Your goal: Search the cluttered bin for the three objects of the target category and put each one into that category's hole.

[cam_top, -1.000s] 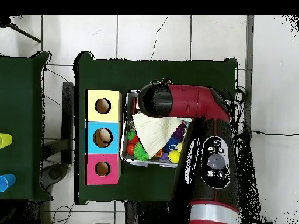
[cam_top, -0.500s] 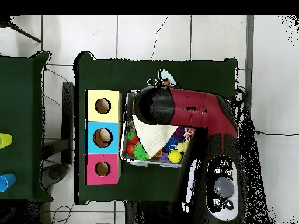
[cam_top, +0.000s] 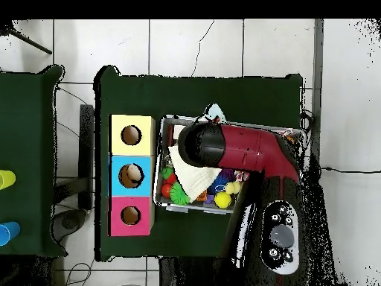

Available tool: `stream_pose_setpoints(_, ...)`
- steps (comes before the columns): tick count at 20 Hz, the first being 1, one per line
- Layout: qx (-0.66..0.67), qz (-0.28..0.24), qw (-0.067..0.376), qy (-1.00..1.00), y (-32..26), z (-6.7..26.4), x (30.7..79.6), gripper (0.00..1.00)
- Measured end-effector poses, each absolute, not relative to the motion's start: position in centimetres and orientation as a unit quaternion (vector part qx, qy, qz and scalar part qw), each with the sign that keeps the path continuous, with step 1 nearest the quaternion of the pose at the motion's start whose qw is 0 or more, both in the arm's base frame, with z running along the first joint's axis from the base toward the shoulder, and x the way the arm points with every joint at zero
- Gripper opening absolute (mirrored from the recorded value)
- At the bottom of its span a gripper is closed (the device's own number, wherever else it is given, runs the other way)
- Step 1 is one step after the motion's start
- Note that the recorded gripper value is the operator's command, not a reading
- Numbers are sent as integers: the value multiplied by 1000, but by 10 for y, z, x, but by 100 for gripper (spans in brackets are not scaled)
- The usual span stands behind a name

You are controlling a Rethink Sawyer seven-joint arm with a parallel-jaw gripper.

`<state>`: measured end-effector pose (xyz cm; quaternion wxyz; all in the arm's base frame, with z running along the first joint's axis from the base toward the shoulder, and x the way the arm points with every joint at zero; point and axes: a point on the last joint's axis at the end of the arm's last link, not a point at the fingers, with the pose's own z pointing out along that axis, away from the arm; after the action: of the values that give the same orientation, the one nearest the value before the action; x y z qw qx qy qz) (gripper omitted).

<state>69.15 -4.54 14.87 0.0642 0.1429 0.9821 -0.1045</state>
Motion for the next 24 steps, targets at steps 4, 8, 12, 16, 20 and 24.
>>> stream_pose_setpoints(4,142,-119,41,982,-48,134,678,0)
stream_pose_setpoints(8,138,-139,1,981,-44,121,658,0)
stream_pose_setpoints(12,136,-152,-27,979,-41,114,645,0)
stream_pose_setpoints(16,135,-162,-55,976,-39,105,633,0)
stream_pose_setpoints(20,136,-164,-62,975,-45,91,629,0)
stream_pose_setpoints(24,137,-159,-28,977,-62,64,634,0)
